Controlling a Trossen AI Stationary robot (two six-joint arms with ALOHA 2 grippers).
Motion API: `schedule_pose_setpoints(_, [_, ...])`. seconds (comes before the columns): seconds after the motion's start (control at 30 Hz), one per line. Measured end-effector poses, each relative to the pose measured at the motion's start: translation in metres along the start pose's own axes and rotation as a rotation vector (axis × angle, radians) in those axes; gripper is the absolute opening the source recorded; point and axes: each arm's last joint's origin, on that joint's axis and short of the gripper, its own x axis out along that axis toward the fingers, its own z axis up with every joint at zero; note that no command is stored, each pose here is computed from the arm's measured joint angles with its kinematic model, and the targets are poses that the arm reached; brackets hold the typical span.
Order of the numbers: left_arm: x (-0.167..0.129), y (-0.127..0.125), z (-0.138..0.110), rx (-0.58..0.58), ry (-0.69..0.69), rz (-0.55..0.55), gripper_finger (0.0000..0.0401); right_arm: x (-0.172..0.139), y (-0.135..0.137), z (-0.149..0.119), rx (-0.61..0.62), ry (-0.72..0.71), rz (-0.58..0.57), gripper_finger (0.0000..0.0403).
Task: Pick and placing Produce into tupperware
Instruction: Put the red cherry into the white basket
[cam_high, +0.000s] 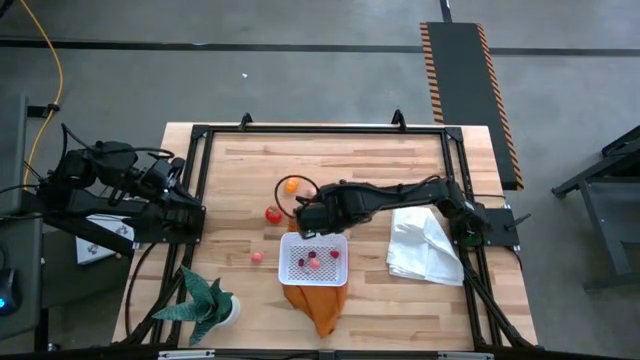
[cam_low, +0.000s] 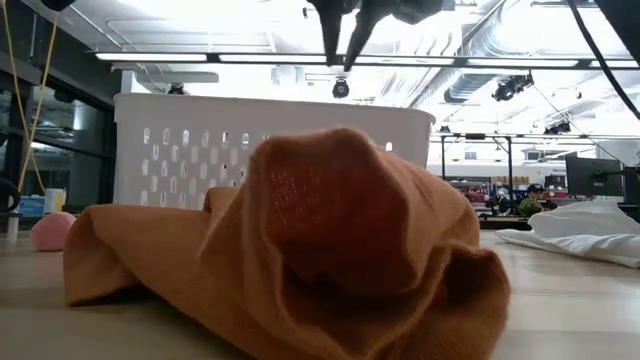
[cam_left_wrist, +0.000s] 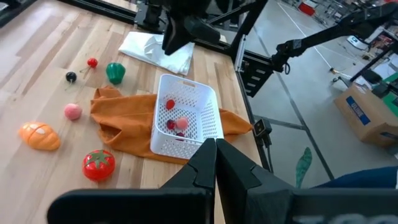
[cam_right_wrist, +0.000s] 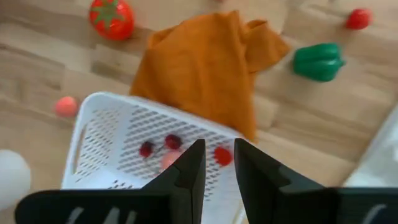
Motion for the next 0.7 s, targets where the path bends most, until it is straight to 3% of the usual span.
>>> schedule_pose_setpoints(0.33, [0.0,0.003,0.001,-0.025,-0.032,0.098,0.0001,-0.008,-0.023,0.052,-0.112,-0.076,-0.044,0.0076])
schedule_pose_setpoints(0.7, [0.0,0.004,0.001,-0.099,-0.051,0.139,0.0001,-0.059,-0.086,0.132,-0.16,-0.219,-0.029,0.0076])
